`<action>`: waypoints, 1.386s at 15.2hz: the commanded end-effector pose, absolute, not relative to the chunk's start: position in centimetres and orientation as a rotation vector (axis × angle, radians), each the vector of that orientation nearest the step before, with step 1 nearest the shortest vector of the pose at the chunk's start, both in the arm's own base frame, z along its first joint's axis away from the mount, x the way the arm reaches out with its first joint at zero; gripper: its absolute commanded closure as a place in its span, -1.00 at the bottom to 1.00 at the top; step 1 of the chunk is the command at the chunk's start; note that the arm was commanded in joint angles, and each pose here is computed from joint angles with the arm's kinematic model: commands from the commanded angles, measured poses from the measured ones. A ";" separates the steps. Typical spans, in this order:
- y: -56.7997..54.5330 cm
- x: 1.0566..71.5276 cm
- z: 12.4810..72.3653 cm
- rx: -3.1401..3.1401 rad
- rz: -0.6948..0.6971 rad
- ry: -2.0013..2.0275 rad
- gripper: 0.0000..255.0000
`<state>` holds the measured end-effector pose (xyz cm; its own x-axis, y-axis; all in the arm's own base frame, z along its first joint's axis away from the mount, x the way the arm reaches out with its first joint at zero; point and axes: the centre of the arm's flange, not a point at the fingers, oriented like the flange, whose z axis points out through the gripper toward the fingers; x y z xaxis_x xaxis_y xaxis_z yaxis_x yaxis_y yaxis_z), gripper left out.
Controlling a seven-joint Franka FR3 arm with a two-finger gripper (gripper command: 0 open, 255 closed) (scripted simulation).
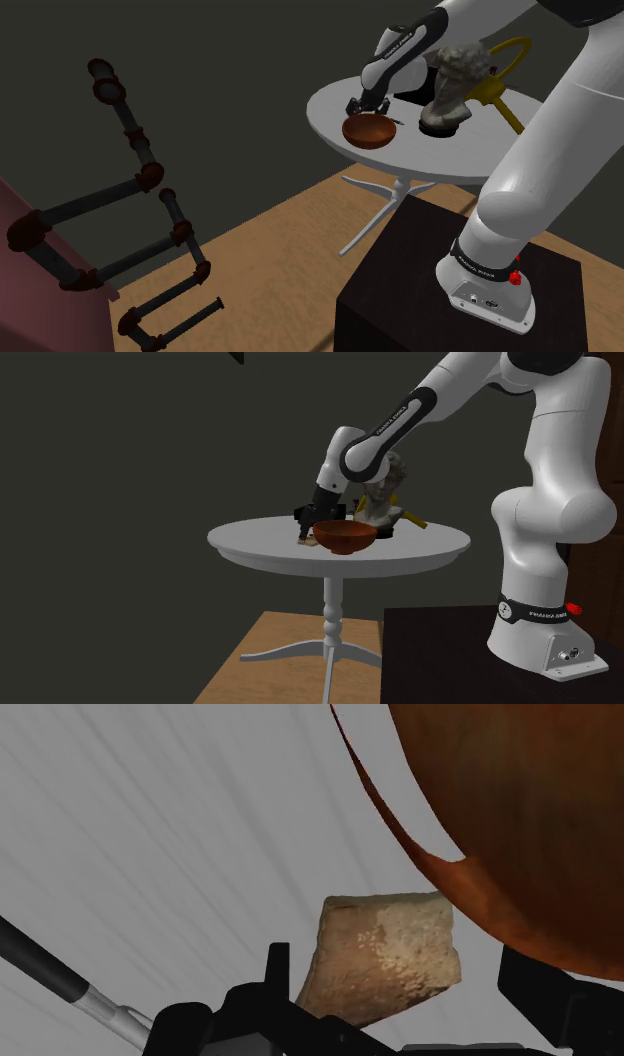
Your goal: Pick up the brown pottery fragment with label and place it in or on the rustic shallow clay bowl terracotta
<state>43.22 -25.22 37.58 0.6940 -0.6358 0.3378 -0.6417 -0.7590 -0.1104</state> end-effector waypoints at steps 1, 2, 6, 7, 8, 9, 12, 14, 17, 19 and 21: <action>-25.4 43.4 36.8 2.875 0.565 -1.086 -1.00; -25.4 43.4 36.8 2.875 0.565 -1.086 -1.00; -25.4 43.4 36.8 2.875 0.565 -1.086 -1.00; -25.4 43.4 36.8 2.875 0.565 -1.086 -1.00; -25.4 43.4 36.8 2.875 0.565 -1.086 -1.00; -25.4 43.4 36.8 2.875 0.565 -1.086 1.00; -25.4 43.4 36.6 2.875 0.565 -1.086 1.00; -25.6 43.3 36.7 2.875 0.565 -1.085 1.00; -25.8 43.3 36.6 2.875 0.565 -1.085 1.00; -25.4 43.4 37.3 2.875 0.565 -1.086 1.00; -25.4 43.4 38.3 2.875 0.565 -1.086 1.00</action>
<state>43.55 -25.66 38.45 0.6857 -0.6368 0.3526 -0.6434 -0.7567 -0.1154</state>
